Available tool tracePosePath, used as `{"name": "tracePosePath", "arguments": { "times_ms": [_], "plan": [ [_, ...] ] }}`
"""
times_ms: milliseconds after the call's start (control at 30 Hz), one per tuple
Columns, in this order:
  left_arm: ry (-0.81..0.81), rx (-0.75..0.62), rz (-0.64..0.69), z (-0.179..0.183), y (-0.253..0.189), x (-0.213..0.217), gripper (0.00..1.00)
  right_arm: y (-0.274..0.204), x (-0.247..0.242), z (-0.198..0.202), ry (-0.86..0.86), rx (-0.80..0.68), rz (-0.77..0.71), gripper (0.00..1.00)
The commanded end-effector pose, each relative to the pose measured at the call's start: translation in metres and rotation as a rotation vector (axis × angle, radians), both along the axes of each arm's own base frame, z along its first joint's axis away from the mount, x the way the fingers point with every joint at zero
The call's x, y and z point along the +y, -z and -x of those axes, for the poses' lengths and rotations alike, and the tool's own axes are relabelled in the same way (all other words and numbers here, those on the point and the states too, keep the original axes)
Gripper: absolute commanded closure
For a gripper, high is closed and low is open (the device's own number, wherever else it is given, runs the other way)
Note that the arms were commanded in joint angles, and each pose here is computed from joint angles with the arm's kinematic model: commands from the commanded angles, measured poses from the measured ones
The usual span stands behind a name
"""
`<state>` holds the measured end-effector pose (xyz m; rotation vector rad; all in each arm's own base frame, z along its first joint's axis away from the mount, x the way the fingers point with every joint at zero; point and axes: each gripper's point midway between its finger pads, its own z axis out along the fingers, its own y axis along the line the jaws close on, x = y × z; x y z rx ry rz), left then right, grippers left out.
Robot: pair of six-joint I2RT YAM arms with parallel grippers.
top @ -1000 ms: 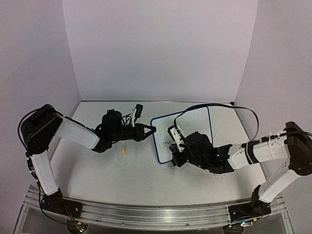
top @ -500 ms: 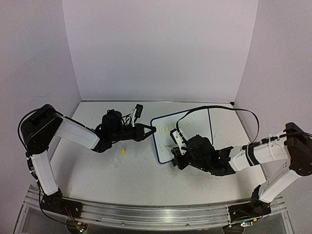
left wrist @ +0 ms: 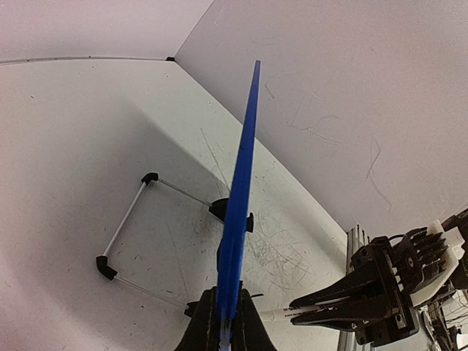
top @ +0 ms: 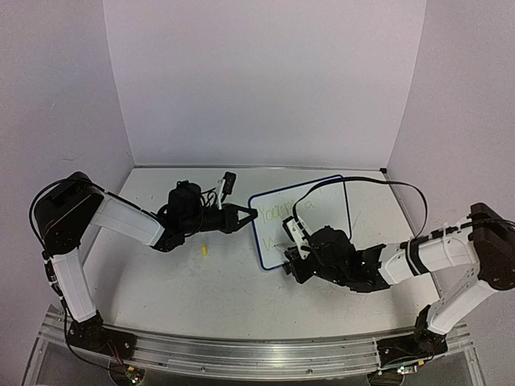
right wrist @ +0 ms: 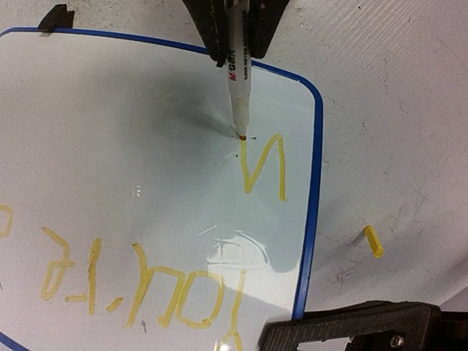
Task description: Write a sentence on the whiteboard
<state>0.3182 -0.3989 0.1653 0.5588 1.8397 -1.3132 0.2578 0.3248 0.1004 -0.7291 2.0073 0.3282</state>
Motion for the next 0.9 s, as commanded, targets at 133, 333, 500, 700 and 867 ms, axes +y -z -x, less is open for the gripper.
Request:
{"name": "tracePosePath", "arguments": {
  "times_ms": [133, 333, 500, 700, 867],
  "plan": [
    [-0.013, -0.029, 0.036, -0.001, -0.021, 0.002, 1.00, -0.003, -0.002, -0.004, 0.018, -0.005, -0.003, 1.00],
    [-0.014, -0.030, 0.036, -0.001, -0.022, 0.002, 1.00, 0.005, -0.005, 0.001, 0.010, 0.019, 0.005, 1.00],
    [-0.010, -0.026, 0.036, -0.001, -0.021, 0.002, 1.00, 0.004, -0.007, 0.000, 0.021, 0.011, 0.005, 1.00],
    [-0.009, -0.018, 0.037, 0.000, -0.020, 0.002, 1.00, -0.016, 0.006, -0.010, 0.024, -0.032, -0.026, 1.00],
    [-0.011, -0.014, 0.036, 0.001, -0.019, 0.003, 1.00, -0.032, 0.007, -0.018, 0.050, -0.078, -0.038, 1.00]
  ]
}}
